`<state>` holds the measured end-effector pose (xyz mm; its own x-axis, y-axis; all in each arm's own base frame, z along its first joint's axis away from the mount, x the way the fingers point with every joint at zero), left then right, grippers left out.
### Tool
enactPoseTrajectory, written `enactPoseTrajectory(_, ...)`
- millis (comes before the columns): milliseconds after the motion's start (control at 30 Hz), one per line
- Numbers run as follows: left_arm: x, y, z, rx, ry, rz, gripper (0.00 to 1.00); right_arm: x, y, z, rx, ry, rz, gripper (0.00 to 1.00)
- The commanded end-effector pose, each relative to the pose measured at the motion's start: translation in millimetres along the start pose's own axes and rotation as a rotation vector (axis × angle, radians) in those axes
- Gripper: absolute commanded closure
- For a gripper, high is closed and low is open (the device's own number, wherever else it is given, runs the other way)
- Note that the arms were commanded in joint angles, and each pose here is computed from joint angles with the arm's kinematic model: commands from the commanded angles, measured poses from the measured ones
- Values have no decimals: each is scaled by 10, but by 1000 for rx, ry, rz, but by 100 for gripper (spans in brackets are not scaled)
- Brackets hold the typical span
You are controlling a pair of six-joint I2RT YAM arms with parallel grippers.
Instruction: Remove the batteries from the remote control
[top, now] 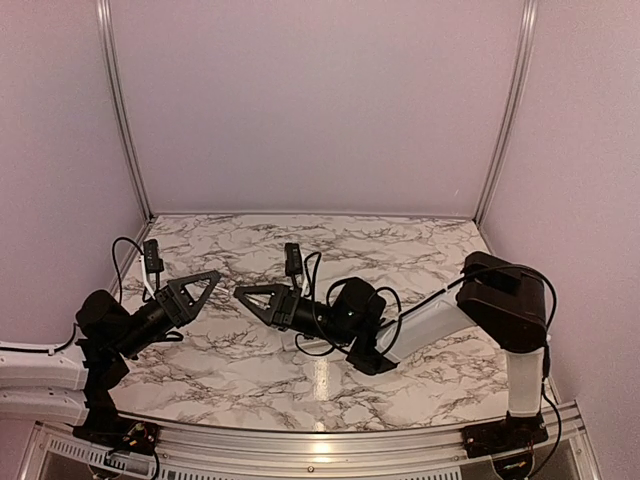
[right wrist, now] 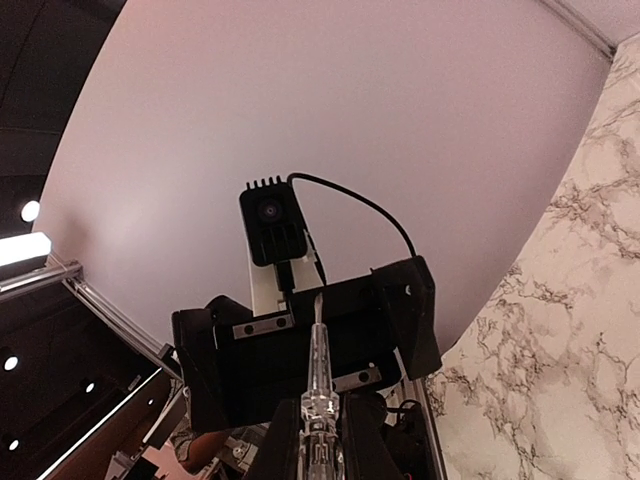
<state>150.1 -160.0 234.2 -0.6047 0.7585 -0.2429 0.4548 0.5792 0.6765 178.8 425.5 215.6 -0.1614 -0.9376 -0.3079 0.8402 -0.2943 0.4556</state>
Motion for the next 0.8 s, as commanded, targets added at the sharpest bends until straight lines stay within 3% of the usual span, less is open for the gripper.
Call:
enactPoseTrajectory(0,46,31,1,-61,35,-9,1,105,117,171,60,35,-64,100)
enactPoseTrajectory(333,128,99,-32,-151,77,-39,1,386,169,147,123,-84,-87,100)
enactPoseTrajectory(767,-74,33,54,-232,140,66,1,823,276,188,243,-314,-74,100)
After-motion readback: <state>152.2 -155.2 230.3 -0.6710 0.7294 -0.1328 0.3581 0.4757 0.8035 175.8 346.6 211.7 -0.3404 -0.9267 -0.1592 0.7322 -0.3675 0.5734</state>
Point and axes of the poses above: each gripper's point midway between its finger pads, its own x axis back along the fingers, its own z axis along the line the jaws close on, y = z × x, the point moved 10 cm from there along x, back along the fingers
